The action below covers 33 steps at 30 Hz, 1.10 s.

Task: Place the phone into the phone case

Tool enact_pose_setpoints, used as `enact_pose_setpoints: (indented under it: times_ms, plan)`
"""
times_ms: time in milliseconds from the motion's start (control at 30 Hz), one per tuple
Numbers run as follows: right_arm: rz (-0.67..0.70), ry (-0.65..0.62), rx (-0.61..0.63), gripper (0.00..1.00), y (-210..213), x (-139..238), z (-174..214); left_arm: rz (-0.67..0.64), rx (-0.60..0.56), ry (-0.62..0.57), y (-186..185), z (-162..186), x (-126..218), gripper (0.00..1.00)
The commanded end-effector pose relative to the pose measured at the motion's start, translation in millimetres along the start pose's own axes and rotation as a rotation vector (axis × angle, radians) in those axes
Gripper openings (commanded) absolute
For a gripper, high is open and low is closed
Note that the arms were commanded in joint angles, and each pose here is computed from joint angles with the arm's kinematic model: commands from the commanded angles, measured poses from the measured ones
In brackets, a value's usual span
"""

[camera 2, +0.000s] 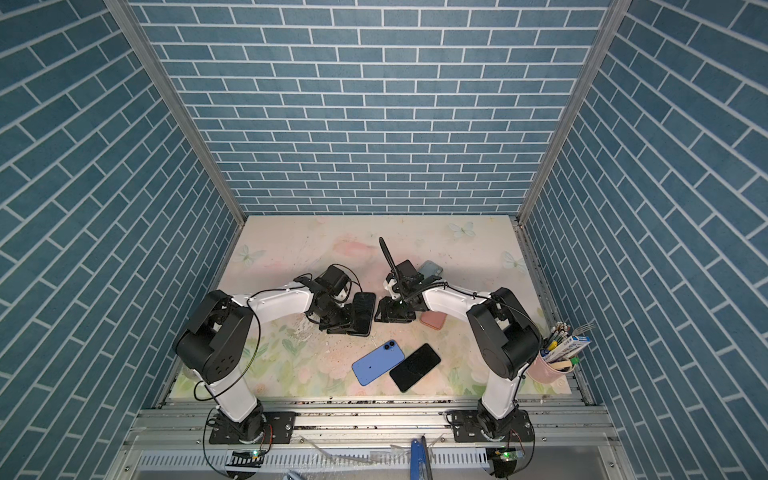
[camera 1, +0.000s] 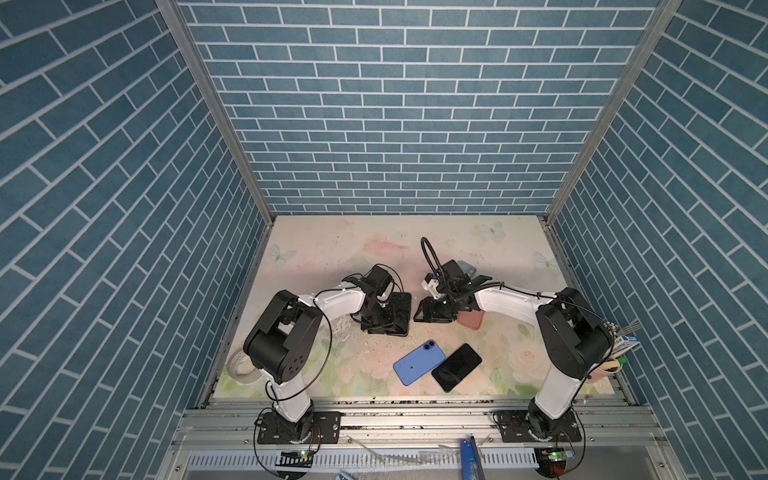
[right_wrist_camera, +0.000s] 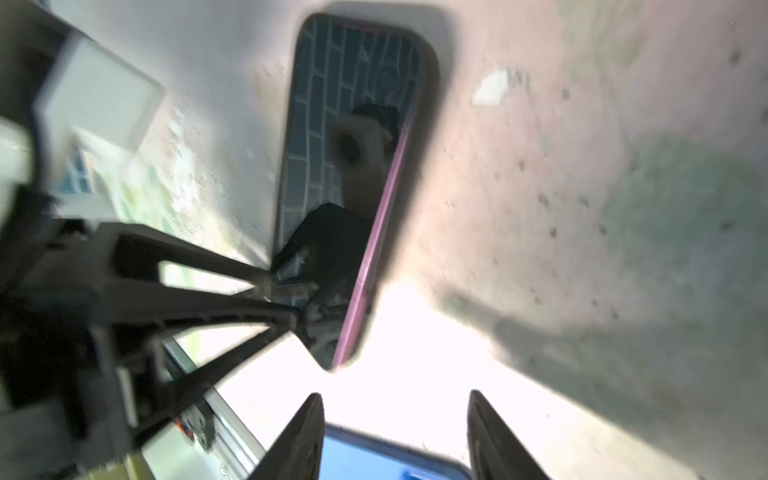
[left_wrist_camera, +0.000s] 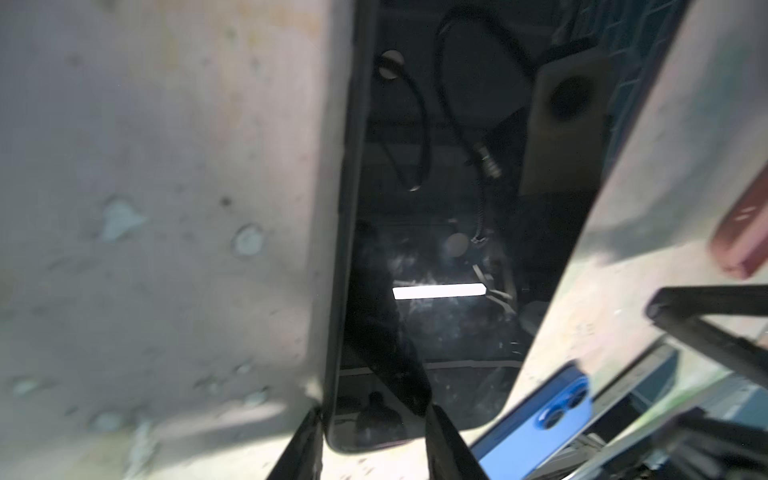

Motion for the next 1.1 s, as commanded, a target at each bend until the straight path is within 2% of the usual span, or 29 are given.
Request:
enact_pose_setpoints:
  times_ms: [0, 67, 167, 267, 367, 533, 700, 800, 1067]
  plan:
    - [-0.079, -0.12, -0.089, 0.55, 10.1, 8.3, -13.3, 0.083, 0.045, -0.048, -12.5, -6.8, 1.4, 0.47]
    - [-0.124, -0.113, -0.116, 0.52, 14.6, 4.1, -14.6, 0.028, 0.032, -0.06, -10.4, -8.1, 8.6, 0.53]
    - [-0.191, -0.087, -0.144, 0.45, 20.2, -2.8, -14.4, -0.088, 0.004, -0.049, -3.7, -9.4, 18.1, 0.55]
    - [-0.197, -0.049, -0.149, 0.36, 19.4, -7.5, -12.7, -0.098, 0.002, -0.026, -2.9, -11.5, 13.0, 0.53]
    - [-0.146, -0.001, -0.139, 0.25, 14.6, -9.7, -7.2, -0.09, 0.023, -0.037, -1.7, -13.4, 7.4, 0.46]
    - [0.018, 0.005, -0.084, 0.23, 4.6, -5.2, 5.2, -0.06, 0.06, -0.042, 0.3, -11.0, -1.5, 0.4]
    - [0.057, 0.054, -0.076, 0.23, 6.4, -20.6, 17.8, -0.063, 0.059, -0.01, 3.4, -8.5, -9.9, 0.42]
    - [0.021, 0.077, -0.066, 0.27, 15.6, -34.6, 25.7, -0.08, 0.056, 0.014, 6.6, -9.4, -16.6, 0.42]
    - [-0.142, 0.079, -0.06, 0.26, 45.9, -44.6, 29.0, -0.106, 0.064, 0.039, 13.4, -9.3, -28.6, 0.36]
Point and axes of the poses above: each gripper's point midway between its finger pads, its own x axis back along the fingers, its own y axis along the line the jaws close on, z = x × y, the point moved 5 cm from there along x, back along the fingers, and after that the axes turned 8 degrees about -x, right-handed, at the moved point
